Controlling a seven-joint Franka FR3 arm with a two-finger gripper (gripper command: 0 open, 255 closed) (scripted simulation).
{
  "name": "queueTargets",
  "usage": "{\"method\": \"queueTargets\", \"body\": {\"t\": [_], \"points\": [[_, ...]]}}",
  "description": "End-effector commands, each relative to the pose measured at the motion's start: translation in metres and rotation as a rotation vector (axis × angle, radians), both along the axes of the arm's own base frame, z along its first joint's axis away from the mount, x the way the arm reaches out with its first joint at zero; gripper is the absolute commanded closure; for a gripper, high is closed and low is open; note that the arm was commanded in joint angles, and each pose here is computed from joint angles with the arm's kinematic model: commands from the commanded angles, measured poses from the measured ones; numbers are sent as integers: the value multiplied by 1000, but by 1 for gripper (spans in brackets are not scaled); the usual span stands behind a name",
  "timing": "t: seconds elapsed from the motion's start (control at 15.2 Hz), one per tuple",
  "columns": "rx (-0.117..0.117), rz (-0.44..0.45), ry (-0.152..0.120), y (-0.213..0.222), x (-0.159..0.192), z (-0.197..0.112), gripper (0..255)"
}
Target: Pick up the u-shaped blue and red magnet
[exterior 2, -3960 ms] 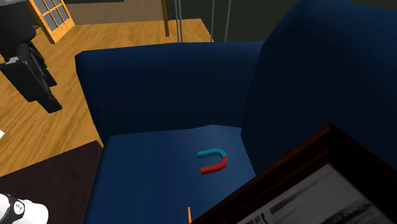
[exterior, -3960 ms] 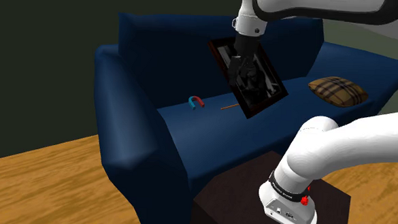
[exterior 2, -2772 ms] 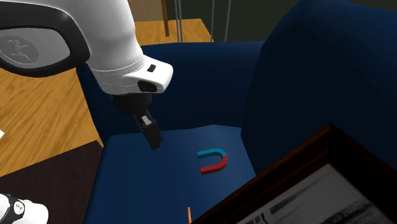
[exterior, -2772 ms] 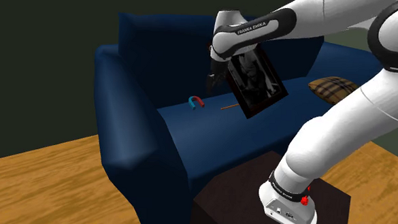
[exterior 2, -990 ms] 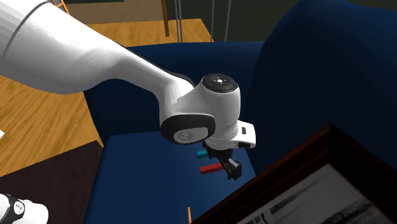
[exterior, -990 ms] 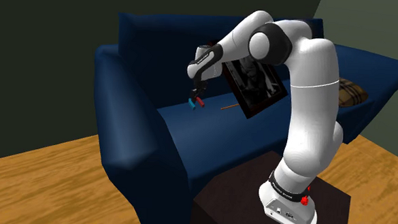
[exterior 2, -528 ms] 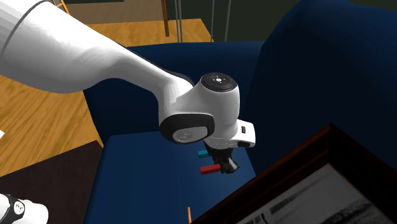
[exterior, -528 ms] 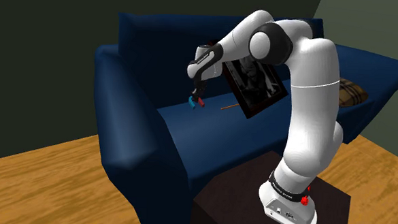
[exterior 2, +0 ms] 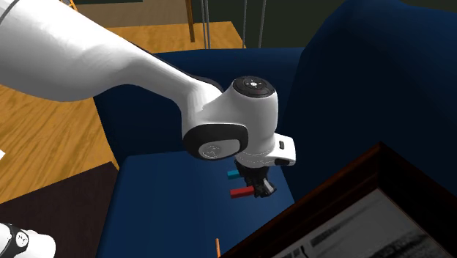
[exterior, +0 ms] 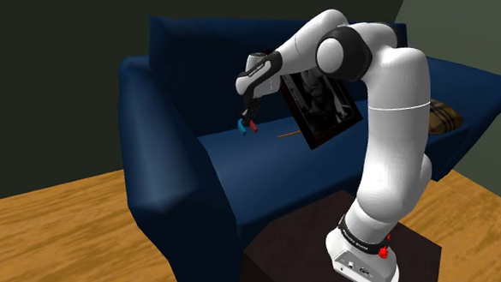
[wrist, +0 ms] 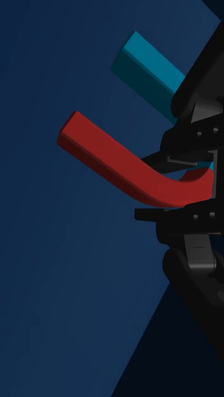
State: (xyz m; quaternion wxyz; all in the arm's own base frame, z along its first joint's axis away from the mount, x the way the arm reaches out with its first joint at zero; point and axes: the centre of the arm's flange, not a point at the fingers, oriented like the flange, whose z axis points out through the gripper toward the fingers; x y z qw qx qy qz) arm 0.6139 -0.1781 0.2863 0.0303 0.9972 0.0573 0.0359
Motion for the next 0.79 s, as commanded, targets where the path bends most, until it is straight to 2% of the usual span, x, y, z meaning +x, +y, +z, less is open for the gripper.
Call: {"method": "queueTargets", "body": {"t": [0.0,0.59,0.73], "points": [[0,0,1,0,0,9,255],[0,0,1,0,0,57,255],[0,0,1,0,0,58,255]]}}
